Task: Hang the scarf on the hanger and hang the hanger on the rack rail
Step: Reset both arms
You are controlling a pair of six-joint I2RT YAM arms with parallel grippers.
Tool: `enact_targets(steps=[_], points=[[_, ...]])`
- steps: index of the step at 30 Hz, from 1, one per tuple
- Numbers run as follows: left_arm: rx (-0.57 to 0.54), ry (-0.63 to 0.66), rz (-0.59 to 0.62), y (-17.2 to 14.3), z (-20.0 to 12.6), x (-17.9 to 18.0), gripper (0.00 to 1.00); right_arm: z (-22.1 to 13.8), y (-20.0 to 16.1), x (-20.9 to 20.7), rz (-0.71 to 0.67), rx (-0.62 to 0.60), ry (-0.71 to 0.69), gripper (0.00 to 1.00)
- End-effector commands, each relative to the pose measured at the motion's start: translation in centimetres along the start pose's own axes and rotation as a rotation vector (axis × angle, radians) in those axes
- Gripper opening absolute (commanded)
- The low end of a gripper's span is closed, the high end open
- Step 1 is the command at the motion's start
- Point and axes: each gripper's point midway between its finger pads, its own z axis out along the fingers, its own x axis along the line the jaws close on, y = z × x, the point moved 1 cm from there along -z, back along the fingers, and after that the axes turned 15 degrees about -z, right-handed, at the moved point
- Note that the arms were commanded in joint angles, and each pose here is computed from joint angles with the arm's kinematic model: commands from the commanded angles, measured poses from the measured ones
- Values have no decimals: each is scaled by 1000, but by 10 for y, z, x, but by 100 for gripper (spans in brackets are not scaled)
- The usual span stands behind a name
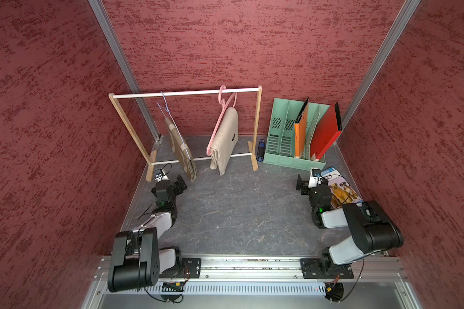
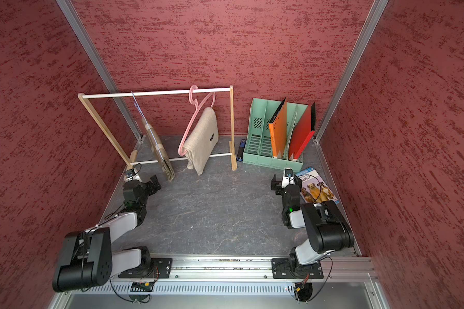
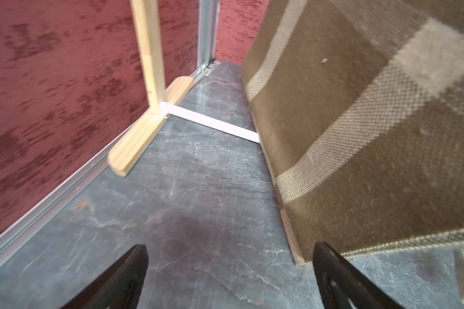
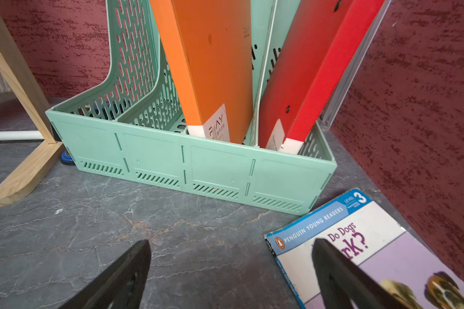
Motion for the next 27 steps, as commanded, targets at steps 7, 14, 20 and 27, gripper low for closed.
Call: enact_targets(steps=[7,14,20,27], points=[[-27,-240,107,7,10,-58,100,17,9,-8,55,23,7,98],[-60,-241,181,-9,18,-68,100,18,9,-9,59,26,7,99],[-57,-237,194,-16,21,-67,100,18,9,-9,60,28,7,98],[-54,-240,177,-14,23,-64,100,17,9,-10,61,26,-1,99]])
